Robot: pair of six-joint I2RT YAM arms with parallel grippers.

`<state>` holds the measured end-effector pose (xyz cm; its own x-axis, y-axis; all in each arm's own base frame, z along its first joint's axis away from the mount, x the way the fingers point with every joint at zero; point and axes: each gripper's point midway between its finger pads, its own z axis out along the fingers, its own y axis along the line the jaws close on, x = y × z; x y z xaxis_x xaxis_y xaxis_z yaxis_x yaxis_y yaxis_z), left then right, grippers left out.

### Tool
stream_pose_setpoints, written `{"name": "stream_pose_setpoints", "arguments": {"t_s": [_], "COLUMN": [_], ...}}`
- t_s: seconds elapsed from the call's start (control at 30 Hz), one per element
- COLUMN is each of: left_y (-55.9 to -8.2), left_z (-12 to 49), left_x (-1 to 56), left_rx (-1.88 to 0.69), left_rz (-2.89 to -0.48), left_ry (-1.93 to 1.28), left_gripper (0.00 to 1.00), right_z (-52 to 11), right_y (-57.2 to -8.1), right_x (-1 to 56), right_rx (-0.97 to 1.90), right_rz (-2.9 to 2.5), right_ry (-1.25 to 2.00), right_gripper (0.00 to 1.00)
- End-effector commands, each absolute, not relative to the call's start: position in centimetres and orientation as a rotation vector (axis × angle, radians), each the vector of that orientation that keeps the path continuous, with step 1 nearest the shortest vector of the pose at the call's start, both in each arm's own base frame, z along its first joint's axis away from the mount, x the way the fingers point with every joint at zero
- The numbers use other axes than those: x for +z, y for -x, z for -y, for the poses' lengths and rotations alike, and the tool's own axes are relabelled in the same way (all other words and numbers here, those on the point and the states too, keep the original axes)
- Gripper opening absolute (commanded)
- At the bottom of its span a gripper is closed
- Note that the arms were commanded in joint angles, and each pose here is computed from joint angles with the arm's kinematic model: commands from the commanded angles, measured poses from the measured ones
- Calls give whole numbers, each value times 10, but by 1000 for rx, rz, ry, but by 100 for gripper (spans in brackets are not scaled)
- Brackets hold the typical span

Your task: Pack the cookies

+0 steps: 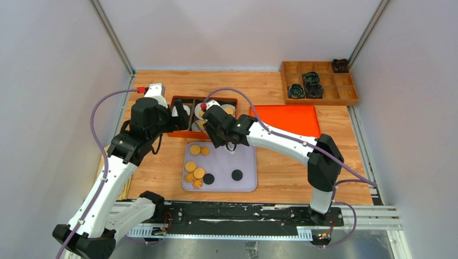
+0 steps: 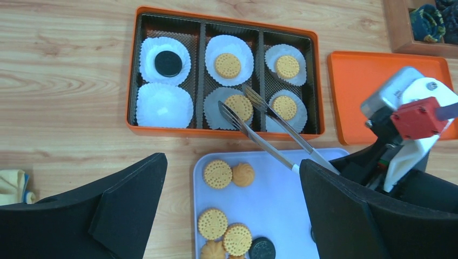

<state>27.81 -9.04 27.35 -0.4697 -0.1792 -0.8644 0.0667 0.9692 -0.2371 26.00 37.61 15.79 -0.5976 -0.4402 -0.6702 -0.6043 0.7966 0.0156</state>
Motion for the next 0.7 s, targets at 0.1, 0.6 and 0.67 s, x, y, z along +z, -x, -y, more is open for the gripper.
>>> {"name": "stream_pose_setpoints", "arguments": {"t_s": [0.1,0.6,0.67], "left_y": [-279,-279,-278], "left_z": [81,89,89], "left_x": [282,286,286], "left_rx": [-229,-277,-282], "left_rz": [-2027,-2009,-2008], "left_ry": [73,53,48], "left_gripper": [100,100,100], "right_z": [-393,-387,-388], "right_y": [-276,-280,-281], "right_x": [166,177,178], "right_rx": [355,340,339], "right_rz": [-2261,-2225,-2220], "right_ry": [794,763,756], "right_gripper": [8,50,51]}}
